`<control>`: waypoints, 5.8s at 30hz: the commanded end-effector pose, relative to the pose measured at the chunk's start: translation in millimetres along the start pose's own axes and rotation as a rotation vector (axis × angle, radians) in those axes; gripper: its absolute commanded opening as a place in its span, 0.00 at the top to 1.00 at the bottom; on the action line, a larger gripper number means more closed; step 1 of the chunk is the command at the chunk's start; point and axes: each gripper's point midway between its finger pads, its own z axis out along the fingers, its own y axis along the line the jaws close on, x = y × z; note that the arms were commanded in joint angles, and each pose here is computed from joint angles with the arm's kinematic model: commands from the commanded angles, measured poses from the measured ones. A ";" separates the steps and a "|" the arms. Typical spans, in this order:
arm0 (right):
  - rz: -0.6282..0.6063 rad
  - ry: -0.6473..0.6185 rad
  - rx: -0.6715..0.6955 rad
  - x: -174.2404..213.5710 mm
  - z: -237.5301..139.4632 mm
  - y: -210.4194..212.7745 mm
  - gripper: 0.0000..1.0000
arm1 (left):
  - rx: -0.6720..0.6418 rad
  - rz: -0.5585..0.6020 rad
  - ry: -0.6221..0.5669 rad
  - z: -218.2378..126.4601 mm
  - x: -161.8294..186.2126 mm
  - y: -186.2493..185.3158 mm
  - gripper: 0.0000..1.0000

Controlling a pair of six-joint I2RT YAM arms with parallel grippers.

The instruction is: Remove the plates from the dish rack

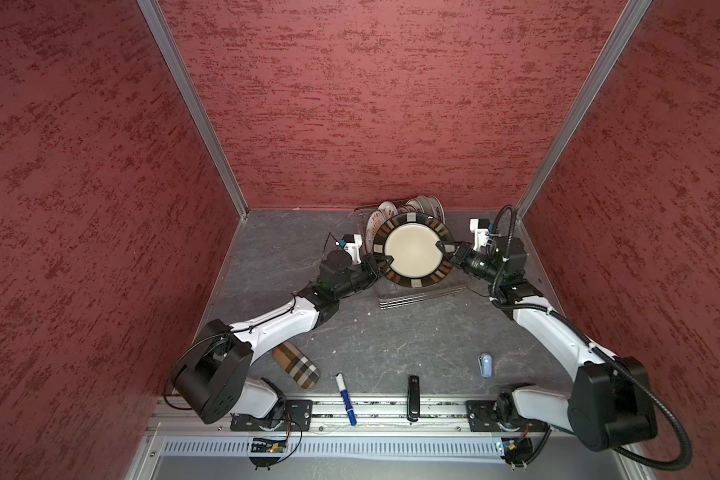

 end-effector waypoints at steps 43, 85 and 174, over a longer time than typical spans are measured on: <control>-0.440 -0.157 -0.019 -3.2 -13.3 51.5 0.01 | -0.032 -0.015 -0.288 -101.8 -80.7 15.5 1.00; -0.768 0.433 -0.104 215.2 208.9 78.5 0.04 | -0.529 -0.240 -0.847 -238.2 -185.5 195.2 1.00; -0.786 0.115 0.043 120.9 133.5 108.0 0.01 | -0.657 -0.284 -0.882 -258.5 -155.0 239.8 0.00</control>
